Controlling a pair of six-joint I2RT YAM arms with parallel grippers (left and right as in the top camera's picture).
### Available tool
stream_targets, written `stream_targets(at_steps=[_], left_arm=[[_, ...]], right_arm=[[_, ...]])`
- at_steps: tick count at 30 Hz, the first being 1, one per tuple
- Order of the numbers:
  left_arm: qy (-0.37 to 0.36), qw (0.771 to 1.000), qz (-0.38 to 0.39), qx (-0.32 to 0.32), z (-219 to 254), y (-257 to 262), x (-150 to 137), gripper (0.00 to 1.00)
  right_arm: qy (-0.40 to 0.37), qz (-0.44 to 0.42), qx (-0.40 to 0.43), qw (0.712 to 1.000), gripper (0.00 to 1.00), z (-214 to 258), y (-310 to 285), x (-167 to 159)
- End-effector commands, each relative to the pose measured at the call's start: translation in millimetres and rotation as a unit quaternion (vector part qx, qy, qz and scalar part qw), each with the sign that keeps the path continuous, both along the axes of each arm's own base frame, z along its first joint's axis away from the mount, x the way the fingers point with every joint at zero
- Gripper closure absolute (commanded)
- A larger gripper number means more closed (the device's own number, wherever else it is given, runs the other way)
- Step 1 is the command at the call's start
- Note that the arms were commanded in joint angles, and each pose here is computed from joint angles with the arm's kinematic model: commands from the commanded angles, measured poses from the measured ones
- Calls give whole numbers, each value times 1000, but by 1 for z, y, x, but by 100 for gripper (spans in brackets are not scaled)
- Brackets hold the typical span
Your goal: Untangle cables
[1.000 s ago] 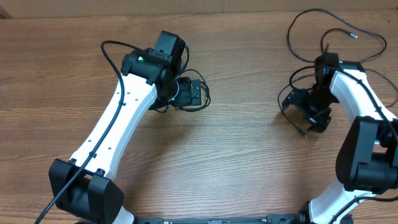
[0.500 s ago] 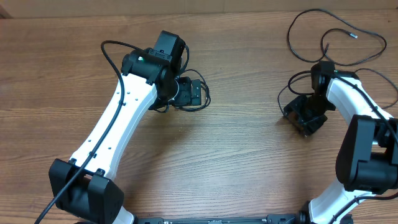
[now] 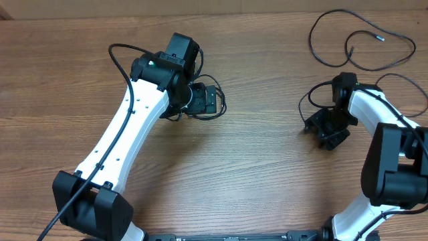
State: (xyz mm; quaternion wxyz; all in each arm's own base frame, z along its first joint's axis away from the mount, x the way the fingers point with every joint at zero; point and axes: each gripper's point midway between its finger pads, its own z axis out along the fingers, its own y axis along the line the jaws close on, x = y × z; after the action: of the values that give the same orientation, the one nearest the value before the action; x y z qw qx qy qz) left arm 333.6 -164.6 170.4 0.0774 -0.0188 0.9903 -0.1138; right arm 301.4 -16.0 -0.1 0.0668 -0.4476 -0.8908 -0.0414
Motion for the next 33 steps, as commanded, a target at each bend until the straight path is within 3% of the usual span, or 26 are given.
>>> stream_targets(at_steps=[1,12,16,26,33], left_arm=[[5,1000,-5,-4,-2,-3,-1,0],[5,1000,-4,-4,-2,-3,-1,1],[5,1000,-5,-3,-2,-3,-1,0],[7,1000,-5,-2,-2,-2,-2,0],[10,1000,-5,-1,-3,-2,-3,0]], right_arm=[[-29,6,-43,999,35,4,-15,10],[-145,125,-83,978,35,9,-29,65],[-174,128,-108,970,28,13,-37,81],[-235,183,-135,945,27,23,-41,111],[-249,174,-177,936,21,30,-55,123]])
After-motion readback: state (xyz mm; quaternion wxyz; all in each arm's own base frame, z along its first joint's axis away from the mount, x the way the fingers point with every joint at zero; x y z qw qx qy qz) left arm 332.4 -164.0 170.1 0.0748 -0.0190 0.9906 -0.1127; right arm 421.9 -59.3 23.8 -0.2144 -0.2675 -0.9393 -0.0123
